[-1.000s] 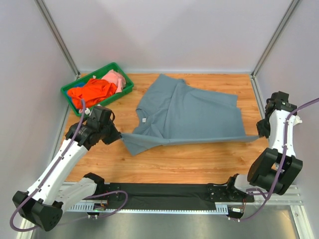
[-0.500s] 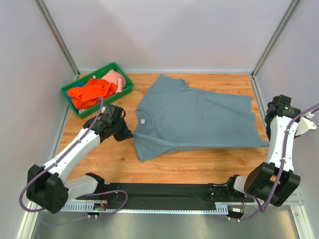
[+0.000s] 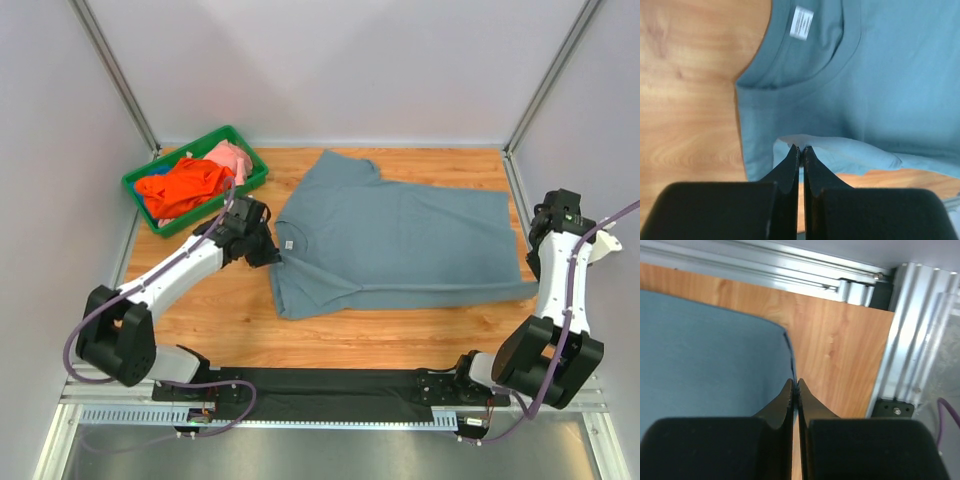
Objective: Fold and stack the t-shirts
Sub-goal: Fold the tshirt
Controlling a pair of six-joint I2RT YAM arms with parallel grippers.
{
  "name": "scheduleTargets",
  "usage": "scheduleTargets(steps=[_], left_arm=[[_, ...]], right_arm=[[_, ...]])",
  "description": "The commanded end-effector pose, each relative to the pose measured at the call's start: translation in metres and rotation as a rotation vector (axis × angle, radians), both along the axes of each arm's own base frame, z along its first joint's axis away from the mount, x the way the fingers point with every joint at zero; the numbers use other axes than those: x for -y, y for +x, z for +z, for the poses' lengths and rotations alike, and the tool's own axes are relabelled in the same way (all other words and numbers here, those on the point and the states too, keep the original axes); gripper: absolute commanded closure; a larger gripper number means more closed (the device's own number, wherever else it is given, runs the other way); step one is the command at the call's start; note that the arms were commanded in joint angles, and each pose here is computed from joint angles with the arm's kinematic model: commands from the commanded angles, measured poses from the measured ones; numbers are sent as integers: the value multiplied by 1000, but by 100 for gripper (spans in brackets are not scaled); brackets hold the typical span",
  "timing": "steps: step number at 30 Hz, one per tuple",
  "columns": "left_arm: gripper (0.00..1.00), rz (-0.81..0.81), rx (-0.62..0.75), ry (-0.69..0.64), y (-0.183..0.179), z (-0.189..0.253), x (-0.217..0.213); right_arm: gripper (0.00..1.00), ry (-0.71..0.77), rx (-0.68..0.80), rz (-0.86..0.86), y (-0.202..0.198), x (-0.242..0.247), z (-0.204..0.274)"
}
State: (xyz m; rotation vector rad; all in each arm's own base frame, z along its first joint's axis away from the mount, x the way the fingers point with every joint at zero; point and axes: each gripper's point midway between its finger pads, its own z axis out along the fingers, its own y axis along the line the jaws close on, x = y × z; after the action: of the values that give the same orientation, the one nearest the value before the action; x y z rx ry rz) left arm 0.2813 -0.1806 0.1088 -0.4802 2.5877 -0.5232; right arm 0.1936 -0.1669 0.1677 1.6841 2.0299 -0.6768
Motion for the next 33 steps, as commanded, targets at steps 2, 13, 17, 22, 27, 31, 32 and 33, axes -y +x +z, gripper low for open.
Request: scheduleTargets(steps=[2,13,17,22,27,31,32,33], left_arm=[[100,-41,167,72,62,25,11],[100,-43,-78,247,95,-58,14],[100,33,-236,398,64,-77,-19],[100,67,-319,528,24,-81,-57],[100,79,-341,594,4,-66,-79],[100,46,-241,491,9,-40,-66],[100,32,-216,465,12,-32,-62],[100,13,-199,426,14,-24,-54]], right_arm=[[100,62,173,173,48,-19,-6],[100,100,184,236,56,-31,-24],[100,130,196,237,58,-36,-24],[100,135,151,225,52,-35,-25],[100,137,85,193,41,-33,-33],[100,149,76,204,41,-35,-38],[100,143,84,213,43,-34,-37],[100,139,77,231,45,-33,-36]])
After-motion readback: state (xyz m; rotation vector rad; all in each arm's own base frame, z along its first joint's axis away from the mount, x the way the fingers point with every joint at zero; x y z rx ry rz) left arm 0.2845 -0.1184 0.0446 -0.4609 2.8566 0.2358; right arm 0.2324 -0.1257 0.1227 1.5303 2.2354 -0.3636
